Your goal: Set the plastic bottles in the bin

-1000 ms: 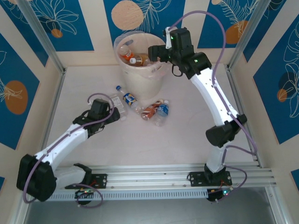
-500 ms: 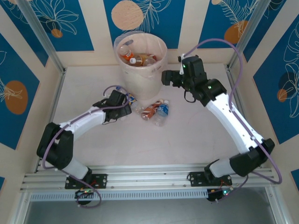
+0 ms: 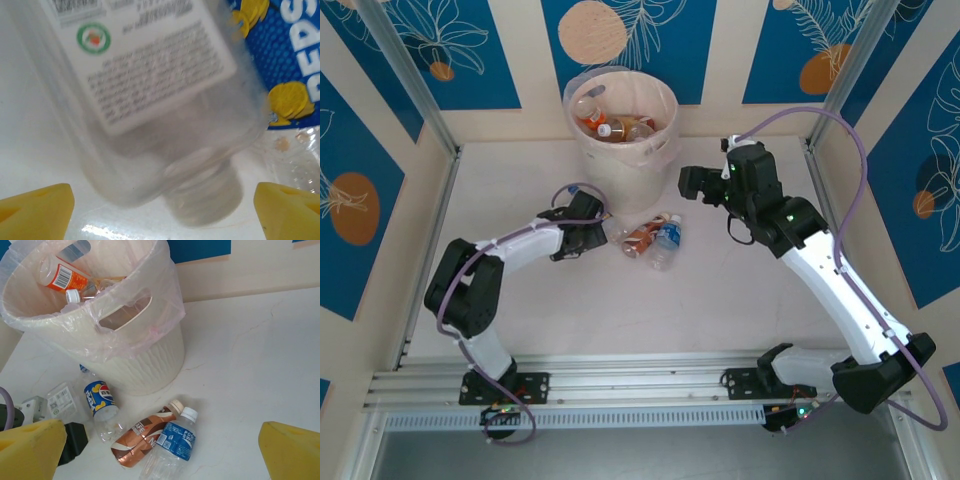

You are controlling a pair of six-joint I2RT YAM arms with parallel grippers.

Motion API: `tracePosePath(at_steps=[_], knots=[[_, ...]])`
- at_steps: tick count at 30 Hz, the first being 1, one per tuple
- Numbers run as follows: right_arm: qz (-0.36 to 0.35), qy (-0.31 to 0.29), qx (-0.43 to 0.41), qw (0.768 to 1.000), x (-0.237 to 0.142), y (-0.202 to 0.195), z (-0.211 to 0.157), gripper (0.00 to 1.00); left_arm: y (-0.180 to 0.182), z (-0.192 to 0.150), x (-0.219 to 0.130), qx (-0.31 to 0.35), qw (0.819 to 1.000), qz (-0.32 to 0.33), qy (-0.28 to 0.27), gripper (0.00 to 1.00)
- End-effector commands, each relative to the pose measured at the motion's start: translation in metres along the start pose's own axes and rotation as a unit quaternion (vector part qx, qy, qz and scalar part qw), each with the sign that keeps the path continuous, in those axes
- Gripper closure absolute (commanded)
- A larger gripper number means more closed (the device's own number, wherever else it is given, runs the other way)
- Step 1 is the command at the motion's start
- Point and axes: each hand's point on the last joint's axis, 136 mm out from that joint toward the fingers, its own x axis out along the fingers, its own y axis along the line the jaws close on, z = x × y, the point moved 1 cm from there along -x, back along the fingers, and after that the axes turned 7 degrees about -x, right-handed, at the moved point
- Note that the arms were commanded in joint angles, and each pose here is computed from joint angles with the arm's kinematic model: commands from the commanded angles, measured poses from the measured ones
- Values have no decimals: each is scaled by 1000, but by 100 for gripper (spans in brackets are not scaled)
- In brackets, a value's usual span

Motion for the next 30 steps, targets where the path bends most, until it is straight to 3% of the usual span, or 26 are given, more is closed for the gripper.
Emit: tracePosePath(at_steps=[1,11,16,20,30], knots=[[-1,-19,14,1000,-4,1,5,1,11,-21,14,0,1000,23,20,12],[-1,-11,9,1000,-1,3,1,1,29,-20,13,1,998,58,-1,11],[0,-9,8,1000,-1,4,-1,1,13,-14,8,0,1000,19,-10,0],[4,-13,8,1000,-1,6,1,1,-3,-10,4,0,1000,1,-19,1],[1,-19,2,1000,-11,5,3,1,-2,11,12,-3,997,64,-41,1]])
